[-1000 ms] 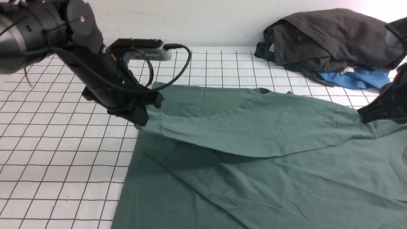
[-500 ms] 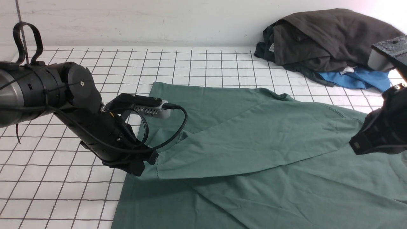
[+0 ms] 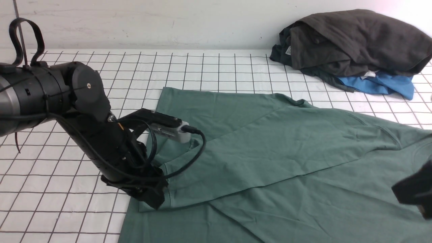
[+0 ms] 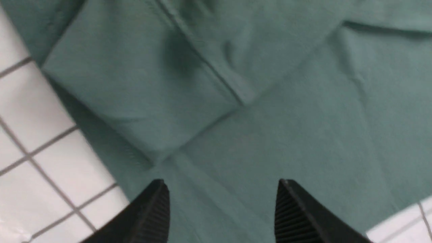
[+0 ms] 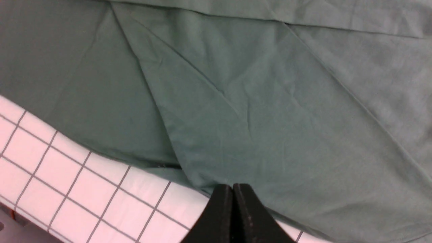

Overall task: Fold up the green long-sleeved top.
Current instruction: Use the left arm to drag and drop the cuff onto the cuff closest to the left arm, then use both arms simultaneously to clamp the lower edge of the clothing fabric

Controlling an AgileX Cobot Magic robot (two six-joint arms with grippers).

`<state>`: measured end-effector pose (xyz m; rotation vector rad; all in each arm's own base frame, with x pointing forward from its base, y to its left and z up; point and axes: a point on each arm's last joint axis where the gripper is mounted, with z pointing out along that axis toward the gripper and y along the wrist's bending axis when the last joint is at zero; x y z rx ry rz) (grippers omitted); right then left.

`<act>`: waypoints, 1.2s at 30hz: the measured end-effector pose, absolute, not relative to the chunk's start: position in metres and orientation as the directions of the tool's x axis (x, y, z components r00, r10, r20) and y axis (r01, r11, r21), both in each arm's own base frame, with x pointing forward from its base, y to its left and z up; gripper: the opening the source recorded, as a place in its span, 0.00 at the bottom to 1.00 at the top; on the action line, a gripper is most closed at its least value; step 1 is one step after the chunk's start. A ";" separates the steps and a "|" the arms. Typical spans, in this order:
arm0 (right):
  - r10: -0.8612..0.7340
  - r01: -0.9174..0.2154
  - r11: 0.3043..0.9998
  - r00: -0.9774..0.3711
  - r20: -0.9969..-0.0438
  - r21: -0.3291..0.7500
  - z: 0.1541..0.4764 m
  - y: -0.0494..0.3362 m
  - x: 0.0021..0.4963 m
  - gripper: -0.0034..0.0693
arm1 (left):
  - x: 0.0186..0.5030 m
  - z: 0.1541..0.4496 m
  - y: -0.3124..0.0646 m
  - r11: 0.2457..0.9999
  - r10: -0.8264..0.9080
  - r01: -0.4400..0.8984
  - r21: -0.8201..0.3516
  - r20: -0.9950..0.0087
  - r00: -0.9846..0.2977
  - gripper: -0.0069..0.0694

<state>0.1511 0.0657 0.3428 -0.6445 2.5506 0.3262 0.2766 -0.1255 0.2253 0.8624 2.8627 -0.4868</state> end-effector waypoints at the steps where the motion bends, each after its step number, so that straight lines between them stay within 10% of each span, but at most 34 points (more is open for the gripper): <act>1: -0.379 -0.503 0.857 -0.764 -0.523 0.114 0.340 0.063 0.138 0.03 | 0.262 0.237 -0.139 0.729 0.591 0.631 -0.266 -0.220 -0.776 0.58; 11: -0.397 -0.524 0.840 -0.769 -0.501 0.138 0.312 0.056 0.106 0.03 | 0.185 0.259 -0.189 0.310 0.947 0.950 -0.044 -0.074 -0.313 0.25; 19: -0.516 -0.638 0.758 -0.712 -0.477 0.132 0.303 0.068 0.098 0.03 | 0.161 0.206 -0.157 0.321 0.943 0.940 -0.112 0.128 -0.307 0.08; 27: -0.636 -0.712 0.692 -0.680 -0.364 0.119 0.286 0.086 0.110 0.03 | 0.160 0.181 -0.139 0.347 0.935 0.933 -0.098 0.110 -0.337 0.11; 36: -0.700 -0.742 0.658 -0.665 -0.260 0.125 0.273 0.109 0.134 0.03 | 0.167 0.179 -0.138 0.307 0.949 0.951 -0.023 0.083 -0.304 0.50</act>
